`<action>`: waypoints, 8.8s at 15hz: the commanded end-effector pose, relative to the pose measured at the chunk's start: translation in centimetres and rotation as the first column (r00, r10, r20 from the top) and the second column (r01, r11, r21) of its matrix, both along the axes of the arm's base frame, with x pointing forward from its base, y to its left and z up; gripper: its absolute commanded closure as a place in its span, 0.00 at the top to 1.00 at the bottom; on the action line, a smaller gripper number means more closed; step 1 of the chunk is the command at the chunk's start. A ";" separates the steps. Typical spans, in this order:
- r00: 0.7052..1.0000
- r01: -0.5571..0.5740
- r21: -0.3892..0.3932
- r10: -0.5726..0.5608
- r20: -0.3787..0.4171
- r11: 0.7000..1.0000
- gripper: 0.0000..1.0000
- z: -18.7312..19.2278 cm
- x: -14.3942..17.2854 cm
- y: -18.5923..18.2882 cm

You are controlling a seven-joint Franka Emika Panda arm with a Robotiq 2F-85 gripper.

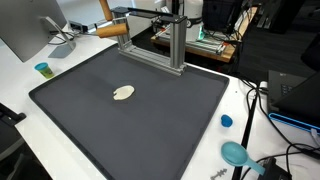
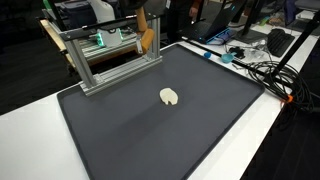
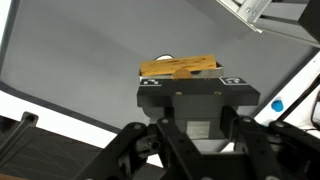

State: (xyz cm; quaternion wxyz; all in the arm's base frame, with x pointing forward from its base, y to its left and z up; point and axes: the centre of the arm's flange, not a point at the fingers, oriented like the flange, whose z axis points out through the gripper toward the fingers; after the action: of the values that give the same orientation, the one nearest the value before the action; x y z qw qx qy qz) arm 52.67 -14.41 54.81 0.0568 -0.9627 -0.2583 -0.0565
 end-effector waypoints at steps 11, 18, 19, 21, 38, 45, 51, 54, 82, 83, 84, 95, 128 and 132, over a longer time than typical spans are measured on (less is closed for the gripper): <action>0.896 0.438 -0.126 -0.444 -0.023 0.890 0.21 5.7 -11.0 18.0; 0.900 0.425 -0.116 -0.433 -0.051 0.897 0.21 4.3 -9.8 14.9; 0.880 0.464 -0.128 -0.473 -0.045 0.876 0.21 4.4 -9.7 15.0; 0.826 0.551 -0.154 -0.562 -0.036 0.820 0.21 4.4 -9.4 14.9; 0.819 0.562 -0.117 -0.571 -0.065 0.819 0.21 -2.3 -9.8 15.8; 0.800 0.592 -0.090 -0.597 -0.049 0.801 0.21 -3.0 -10.9 12.4; 0.855 0.516 -0.092 -0.519 -0.011 0.852 0.21 -2.7 -13.0 12.1; 0.869 0.491 -0.093 -0.494 -0.020 0.866 0.21 -2.8 -14.0 12.3; 0.863 0.473 -0.203 -0.497 -0.090 0.857 0.21 -8.1 -16.7 17.1; 0.860 0.478 -0.204 -0.502 -0.092 0.854 0.21 -8.2 -16.8 17.3; 0.858 0.481 -0.203 -0.506 -0.094 0.853 0.21 -8.2 -16.7 17.5; 0.868 0.449 -0.196 -0.478 -0.134 0.872 1.00 -7.7 -16.8 19.0; 0.767 0.483 -0.415 -0.602 -0.223 0.771 1.00 -9.0 -13.3 16.2; 0.784 0.460 -0.401 -0.574 -0.236 0.792 1.00 -8.5 -13.2 16.1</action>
State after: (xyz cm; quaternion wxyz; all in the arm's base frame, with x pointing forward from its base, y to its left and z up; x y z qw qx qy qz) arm 39.47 2.39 45.19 -0.0854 -0.9874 0.0398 0.1269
